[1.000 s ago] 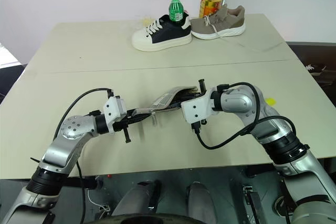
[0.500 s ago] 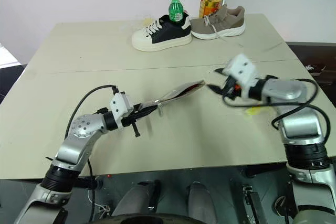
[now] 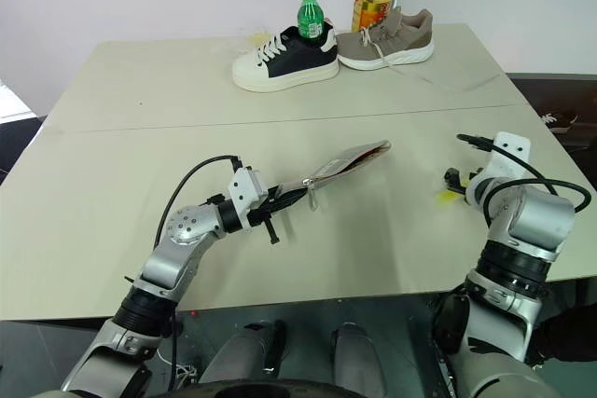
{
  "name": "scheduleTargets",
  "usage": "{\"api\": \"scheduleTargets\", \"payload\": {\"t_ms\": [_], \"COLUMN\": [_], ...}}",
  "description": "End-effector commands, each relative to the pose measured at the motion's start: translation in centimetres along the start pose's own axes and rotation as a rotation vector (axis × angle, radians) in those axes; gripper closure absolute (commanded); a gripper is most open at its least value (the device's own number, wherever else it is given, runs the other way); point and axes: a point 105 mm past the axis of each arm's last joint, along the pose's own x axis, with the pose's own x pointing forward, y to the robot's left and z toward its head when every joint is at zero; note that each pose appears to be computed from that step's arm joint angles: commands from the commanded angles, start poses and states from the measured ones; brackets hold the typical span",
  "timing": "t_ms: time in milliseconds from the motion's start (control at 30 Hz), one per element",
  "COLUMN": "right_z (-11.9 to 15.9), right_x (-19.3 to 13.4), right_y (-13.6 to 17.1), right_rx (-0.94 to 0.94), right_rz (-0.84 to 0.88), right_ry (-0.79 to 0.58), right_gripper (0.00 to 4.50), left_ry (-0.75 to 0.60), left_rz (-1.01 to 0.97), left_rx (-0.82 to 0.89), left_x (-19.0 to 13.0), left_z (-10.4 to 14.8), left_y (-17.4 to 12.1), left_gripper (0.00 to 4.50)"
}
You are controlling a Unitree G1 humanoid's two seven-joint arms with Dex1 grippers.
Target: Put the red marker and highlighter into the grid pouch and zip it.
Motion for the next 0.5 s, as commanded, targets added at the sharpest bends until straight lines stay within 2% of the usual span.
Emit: {"api": "scheduleTargets", "payload": {"t_ms": [33, 133, 267, 333, 400, 433, 500], "right_z": [-0.4, -1.1, -1.1, -0.2, 2.0, 3.6, 4.7], "right_x": [-0.6, -0.2, 0.0, 0.0, -0.7, -1.6, -3.0], "right_y": [-0.3, 1.4, 1.4, 1.9, 3.7, 5.4, 7.7], "right_rx": [0.054, 0.077, 0.062, 0.029, -0.109, -0.259, -0.489], "right_rz": [-0.069, 0.010, 0.005, 0.037, 0.122, 0.194, 0.295], "right_ry": [0.013, 0.039, 0.033, -0.001, -0.110, -0.212, -0.327], "right_gripper": [0.04, 0.94, 2.84, 3.67, 3.66, 3.66, 3.66], "left_ry": [-0.033, -0.035, -0.033, -0.029, -0.028, -0.029, -0.030], "left_rz": [-0.008, 0.008, 0.020, 0.038, 0.066, 0.082, 0.101], "left_rx": [0.043, 0.046, 0.047, 0.048, 0.046, 0.045, 0.043], "left_x": [0.4, 0.2, 0.1, -0.1, -0.6, -0.9, -1.3], "left_z": [1.0, 1.1, 1.0, 1.0, 1.0, 1.2, 1.3], "left_y": [0.3, 0.5, 0.6, 0.8, 1.4, 1.8, 2.3], "left_gripper": [4.50, 4.50, 4.50, 4.50, 4.50, 4.50, 4.50]}}
